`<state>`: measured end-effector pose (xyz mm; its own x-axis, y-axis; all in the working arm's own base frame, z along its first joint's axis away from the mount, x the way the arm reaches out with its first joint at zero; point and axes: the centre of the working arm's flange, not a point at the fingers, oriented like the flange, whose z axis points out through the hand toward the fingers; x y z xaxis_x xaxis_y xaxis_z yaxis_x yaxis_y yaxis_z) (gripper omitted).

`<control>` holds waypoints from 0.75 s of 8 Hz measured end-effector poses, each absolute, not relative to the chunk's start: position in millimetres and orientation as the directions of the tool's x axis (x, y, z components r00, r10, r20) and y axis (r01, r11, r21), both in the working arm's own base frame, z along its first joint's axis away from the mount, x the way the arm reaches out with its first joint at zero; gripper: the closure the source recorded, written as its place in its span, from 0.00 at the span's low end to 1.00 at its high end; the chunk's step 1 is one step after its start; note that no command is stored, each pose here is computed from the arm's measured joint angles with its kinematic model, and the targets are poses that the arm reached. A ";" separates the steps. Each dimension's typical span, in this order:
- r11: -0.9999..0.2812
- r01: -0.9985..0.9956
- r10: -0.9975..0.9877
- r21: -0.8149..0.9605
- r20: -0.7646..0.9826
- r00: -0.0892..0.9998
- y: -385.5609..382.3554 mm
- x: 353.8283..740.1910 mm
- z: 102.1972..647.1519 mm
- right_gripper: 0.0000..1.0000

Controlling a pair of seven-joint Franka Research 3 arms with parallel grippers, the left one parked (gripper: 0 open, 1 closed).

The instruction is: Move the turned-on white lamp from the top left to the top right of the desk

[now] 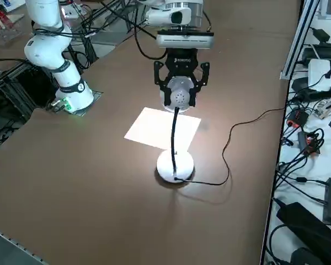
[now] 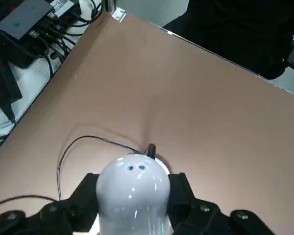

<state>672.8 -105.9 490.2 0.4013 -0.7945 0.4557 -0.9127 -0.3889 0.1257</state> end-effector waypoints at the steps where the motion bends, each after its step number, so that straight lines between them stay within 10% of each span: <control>1: -0.393 -0.910 -0.794 0.133 0.451 0.408 -101.8 672.2 485.6 0.28; 6: -0.496 -0.861 -0.729 0.116 0.482 0.485 -86.1 678.5 489.9 0.28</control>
